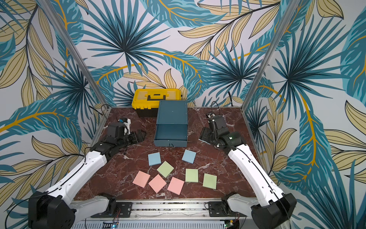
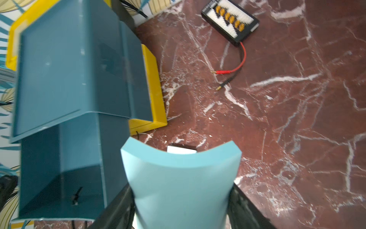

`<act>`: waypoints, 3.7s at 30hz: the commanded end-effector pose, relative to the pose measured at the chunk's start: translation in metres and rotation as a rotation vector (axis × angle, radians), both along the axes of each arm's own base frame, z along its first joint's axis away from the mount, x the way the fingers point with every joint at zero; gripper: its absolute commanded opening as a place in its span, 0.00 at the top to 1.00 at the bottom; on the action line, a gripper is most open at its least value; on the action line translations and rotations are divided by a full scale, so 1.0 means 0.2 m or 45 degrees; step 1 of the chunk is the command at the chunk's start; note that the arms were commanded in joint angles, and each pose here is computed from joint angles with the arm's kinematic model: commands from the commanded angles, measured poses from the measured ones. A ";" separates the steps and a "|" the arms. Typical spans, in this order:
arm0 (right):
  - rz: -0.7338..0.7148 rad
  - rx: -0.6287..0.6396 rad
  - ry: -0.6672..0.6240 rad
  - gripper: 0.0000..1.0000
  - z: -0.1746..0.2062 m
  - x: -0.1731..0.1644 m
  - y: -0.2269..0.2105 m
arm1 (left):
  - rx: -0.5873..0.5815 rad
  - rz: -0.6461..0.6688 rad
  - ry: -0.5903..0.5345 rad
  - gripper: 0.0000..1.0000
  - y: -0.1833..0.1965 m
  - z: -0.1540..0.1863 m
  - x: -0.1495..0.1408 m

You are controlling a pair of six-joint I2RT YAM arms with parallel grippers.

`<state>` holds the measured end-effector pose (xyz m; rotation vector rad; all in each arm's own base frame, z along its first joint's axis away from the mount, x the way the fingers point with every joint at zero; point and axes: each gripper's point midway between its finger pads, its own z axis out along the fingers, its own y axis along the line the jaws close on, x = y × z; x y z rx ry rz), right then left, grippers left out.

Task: Please put the sticky notes in the drawer by color
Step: Place the sticky notes in the drawer, then adjust the sticky notes at the center of the board.

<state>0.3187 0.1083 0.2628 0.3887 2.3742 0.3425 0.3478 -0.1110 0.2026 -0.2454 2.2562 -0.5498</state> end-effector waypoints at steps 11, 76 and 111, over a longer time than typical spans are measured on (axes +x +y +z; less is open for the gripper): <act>0.300 0.018 -0.242 0.30 0.25 0.18 0.56 | 0.025 0.029 -0.098 0.00 0.03 0.15 0.00; 0.113 -0.408 -0.391 0.09 0.39 0.08 0.40 | 0.056 0.048 -0.169 0.00 0.07 0.18 -0.04; -0.039 -0.148 0.087 0.01 -0.77 -0.46 0.07 | 0.040 0.073 -0.121 0.00 0.08 0.11 -0.06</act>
